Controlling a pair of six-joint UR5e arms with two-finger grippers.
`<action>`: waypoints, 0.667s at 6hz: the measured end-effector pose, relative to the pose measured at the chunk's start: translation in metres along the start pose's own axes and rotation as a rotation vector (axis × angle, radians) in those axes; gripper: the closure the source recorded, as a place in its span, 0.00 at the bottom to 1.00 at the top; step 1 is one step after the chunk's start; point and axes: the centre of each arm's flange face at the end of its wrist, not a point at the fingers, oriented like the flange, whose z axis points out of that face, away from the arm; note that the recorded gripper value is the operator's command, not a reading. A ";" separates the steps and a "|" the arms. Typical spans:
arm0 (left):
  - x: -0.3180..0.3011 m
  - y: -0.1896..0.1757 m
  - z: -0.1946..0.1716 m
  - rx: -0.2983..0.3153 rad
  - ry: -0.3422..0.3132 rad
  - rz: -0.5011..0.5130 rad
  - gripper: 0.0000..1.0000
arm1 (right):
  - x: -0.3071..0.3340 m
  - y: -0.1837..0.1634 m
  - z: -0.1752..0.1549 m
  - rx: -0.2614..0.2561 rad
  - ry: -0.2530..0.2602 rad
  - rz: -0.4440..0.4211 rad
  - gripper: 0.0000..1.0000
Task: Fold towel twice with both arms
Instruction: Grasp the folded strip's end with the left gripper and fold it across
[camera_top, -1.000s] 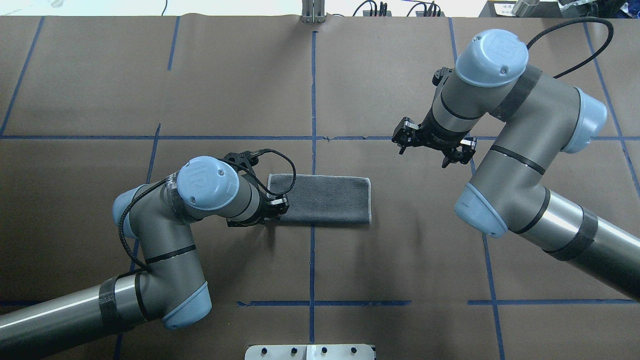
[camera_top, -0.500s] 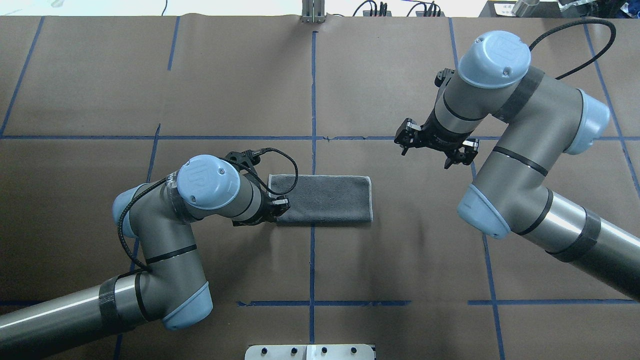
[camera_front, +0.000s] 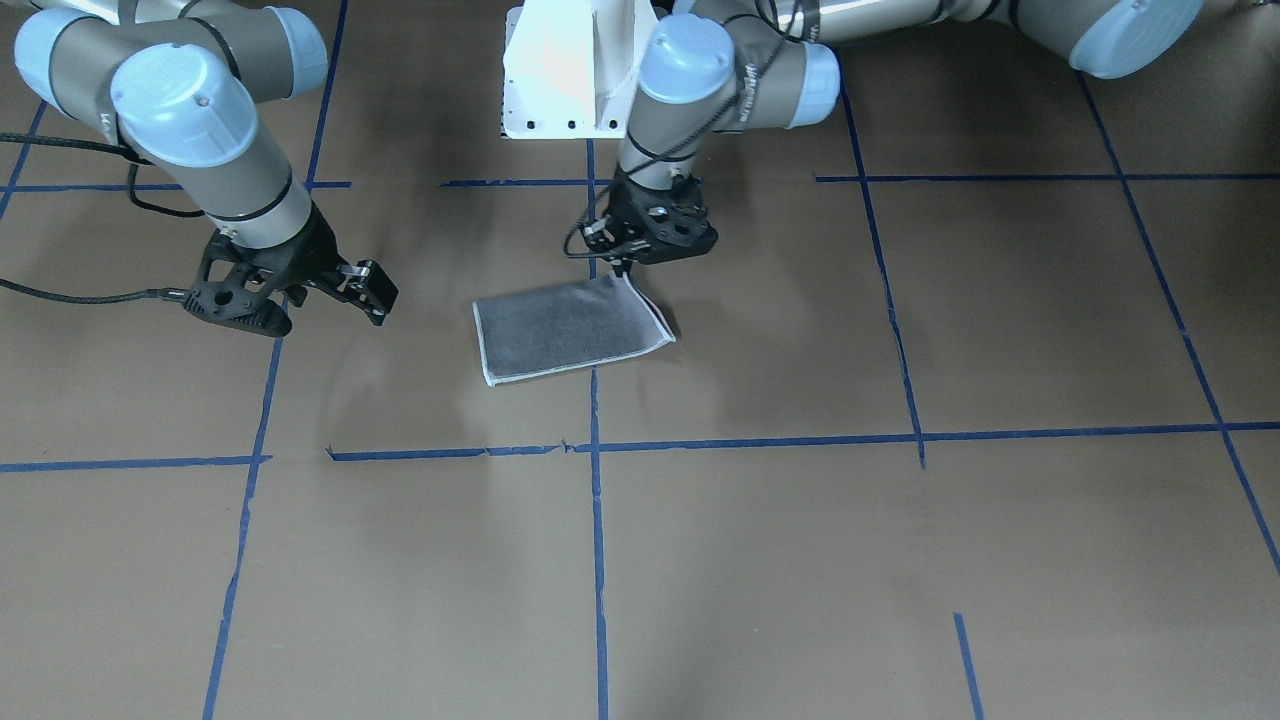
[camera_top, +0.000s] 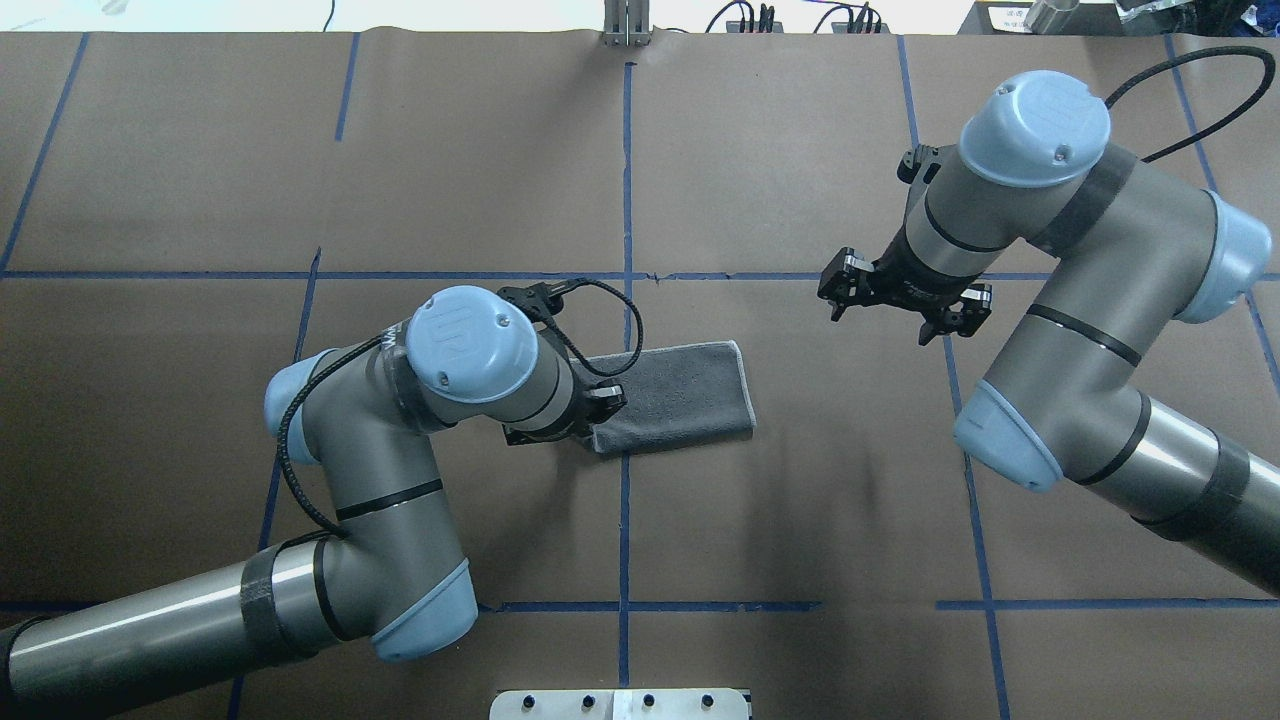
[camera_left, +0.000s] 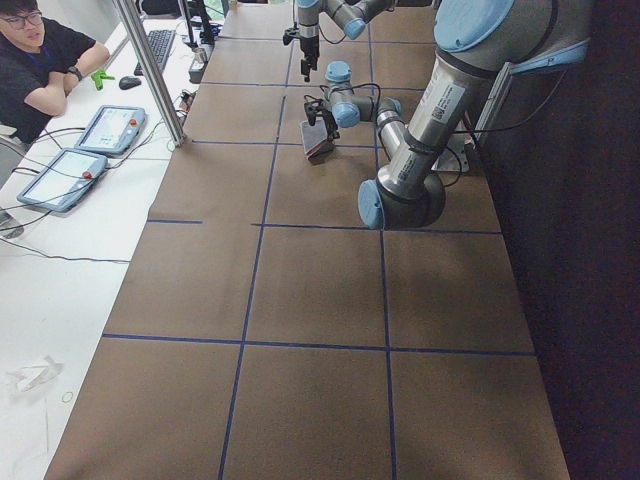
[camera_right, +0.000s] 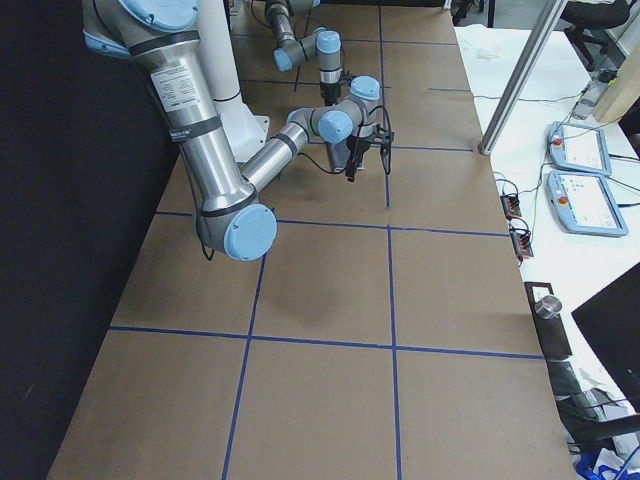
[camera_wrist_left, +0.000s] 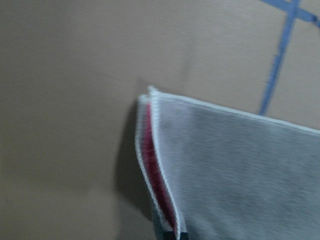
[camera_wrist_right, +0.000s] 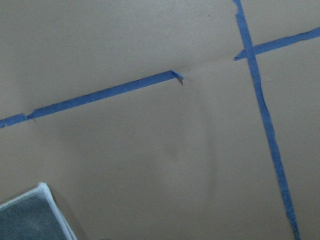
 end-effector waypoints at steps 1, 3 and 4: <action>0.044 0.005 0.002 0.002 0.000 -0.027 1.00 | 0.022 -0.010 0.001 -0.004 0.012 -0.028 0.00; 0.129 0.016 0.018 0.030 -0.022 -0.051 1.00 | 0.064 -0.030 0.000 -0.018 0.030 -0.076 0.00; 0.159 0.019 0.025 0.038 -0.039 -0.056 0.89 | 0.075 -0.036 -0.001 -0.019 0.035 -0.091 0.00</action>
